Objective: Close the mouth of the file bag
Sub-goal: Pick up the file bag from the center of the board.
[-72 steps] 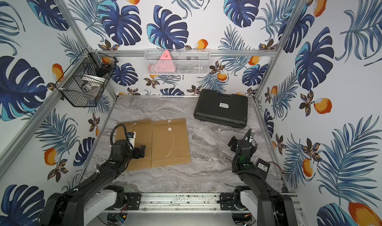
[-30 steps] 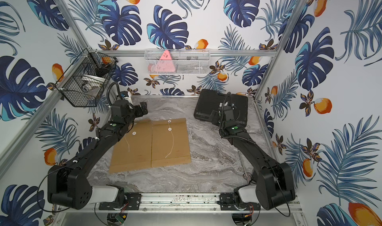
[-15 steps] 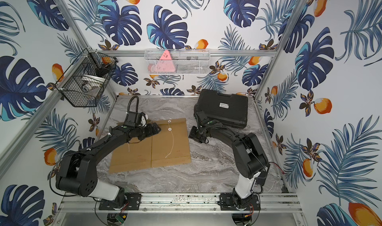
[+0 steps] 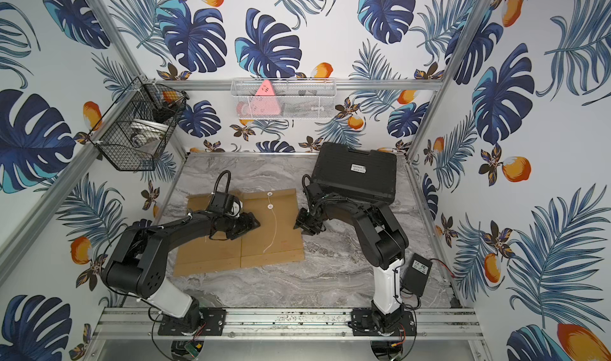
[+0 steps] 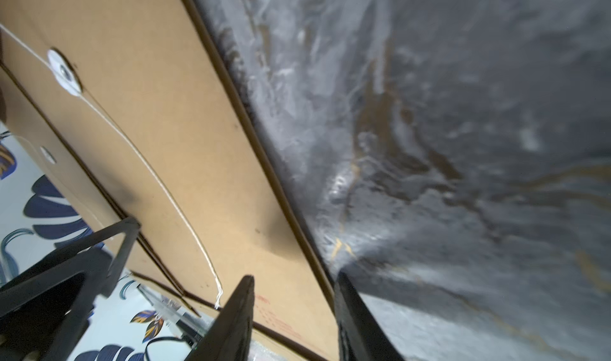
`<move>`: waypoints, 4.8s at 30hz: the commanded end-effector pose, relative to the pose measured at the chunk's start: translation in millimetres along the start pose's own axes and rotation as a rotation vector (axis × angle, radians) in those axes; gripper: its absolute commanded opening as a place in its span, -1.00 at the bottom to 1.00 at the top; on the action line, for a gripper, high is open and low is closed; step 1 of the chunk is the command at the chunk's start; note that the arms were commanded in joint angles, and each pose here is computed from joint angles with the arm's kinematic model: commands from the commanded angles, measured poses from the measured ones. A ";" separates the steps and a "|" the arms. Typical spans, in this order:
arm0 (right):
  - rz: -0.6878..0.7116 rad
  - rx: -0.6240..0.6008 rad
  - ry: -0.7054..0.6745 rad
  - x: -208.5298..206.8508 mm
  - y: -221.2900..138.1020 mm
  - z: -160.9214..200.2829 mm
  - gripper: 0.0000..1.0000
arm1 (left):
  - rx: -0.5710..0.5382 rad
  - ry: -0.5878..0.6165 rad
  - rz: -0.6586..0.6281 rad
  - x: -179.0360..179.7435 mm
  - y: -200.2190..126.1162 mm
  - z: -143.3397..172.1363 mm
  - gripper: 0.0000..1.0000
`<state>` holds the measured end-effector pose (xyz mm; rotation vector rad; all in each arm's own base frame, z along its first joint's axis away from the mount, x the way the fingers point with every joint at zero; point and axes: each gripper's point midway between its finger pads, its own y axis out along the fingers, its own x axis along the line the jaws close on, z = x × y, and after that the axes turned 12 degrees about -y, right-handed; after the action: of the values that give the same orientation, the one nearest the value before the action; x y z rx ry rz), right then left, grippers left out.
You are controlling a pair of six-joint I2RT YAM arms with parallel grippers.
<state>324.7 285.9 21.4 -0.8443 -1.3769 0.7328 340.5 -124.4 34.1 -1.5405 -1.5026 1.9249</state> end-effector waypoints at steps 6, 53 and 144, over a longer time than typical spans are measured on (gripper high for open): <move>-0.283 0.004 -0.044 41.8 -14.6 0.7 -0.23 | 0.093 -0.047 0.038 3.8 14.8 22.4 0.38; 0.039 0.149 -0.004 1.8 -19.3 51.3 0.13 | 0.149 -0.137 -0.078 36.4 -18.0 34.9 0.57; -0.860 -0.273 -0.149 111.3 -195.7 -67.7 0.68 | 0.009 0.266 1.030 -205.4 -248.1 21.1 -1.00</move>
<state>381.8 266.5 209.5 -0.3987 -1.7086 0.0338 318.1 -167.4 331.4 -2.6560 -0.6476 2.0899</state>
